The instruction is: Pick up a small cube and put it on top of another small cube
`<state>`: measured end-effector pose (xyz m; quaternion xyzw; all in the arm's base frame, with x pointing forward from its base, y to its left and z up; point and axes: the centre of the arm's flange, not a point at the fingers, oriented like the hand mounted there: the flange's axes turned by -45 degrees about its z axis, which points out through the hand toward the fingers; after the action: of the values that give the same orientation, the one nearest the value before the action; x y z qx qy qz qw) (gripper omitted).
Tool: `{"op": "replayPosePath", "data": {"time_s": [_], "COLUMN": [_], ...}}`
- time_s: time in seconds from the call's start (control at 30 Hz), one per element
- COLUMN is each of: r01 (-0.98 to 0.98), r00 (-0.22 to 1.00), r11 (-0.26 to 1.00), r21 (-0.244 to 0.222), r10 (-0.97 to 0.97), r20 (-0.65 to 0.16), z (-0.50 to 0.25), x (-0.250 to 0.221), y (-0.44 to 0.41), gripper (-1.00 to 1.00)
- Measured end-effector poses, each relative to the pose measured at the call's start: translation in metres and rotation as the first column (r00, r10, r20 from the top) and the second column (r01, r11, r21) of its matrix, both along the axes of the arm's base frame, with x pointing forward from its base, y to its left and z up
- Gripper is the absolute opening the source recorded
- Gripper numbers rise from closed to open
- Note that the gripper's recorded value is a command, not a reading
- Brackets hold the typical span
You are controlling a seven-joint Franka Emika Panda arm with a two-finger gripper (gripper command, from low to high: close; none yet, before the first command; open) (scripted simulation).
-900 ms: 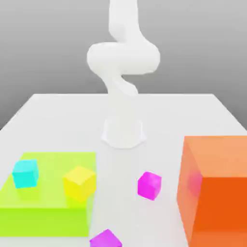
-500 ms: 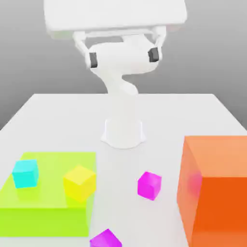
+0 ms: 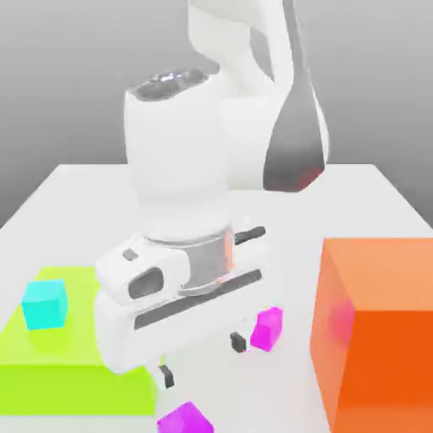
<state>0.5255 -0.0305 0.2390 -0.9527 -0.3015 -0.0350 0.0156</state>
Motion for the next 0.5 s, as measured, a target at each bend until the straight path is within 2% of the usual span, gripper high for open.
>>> {"op": "replayPosePath", "data": {"time_s": [0.1,0.2,0.23,0.5], "r01": [-0.052,-0.063,-0.063,-0.064], "r00": [0.998,0.997,0.997,0.996], "r11": [0.998,0.997,0.997,0.997], "r21": [-0.044,-0.052,-0.051,-0.052], "r10": [0.050,0.060,0.060,0.061], "r20": [-0.047,-0.055,-0.056,-0.058], "z": [-0.043,-0.087,-0.099,-0.092], "x": [-0.006,-0.006,-0.007,-0.007], "y": [-0.007,-0.009,-0.009,-0.009], "gripper": [0.00,0.00,-1.00,-1.00]}}
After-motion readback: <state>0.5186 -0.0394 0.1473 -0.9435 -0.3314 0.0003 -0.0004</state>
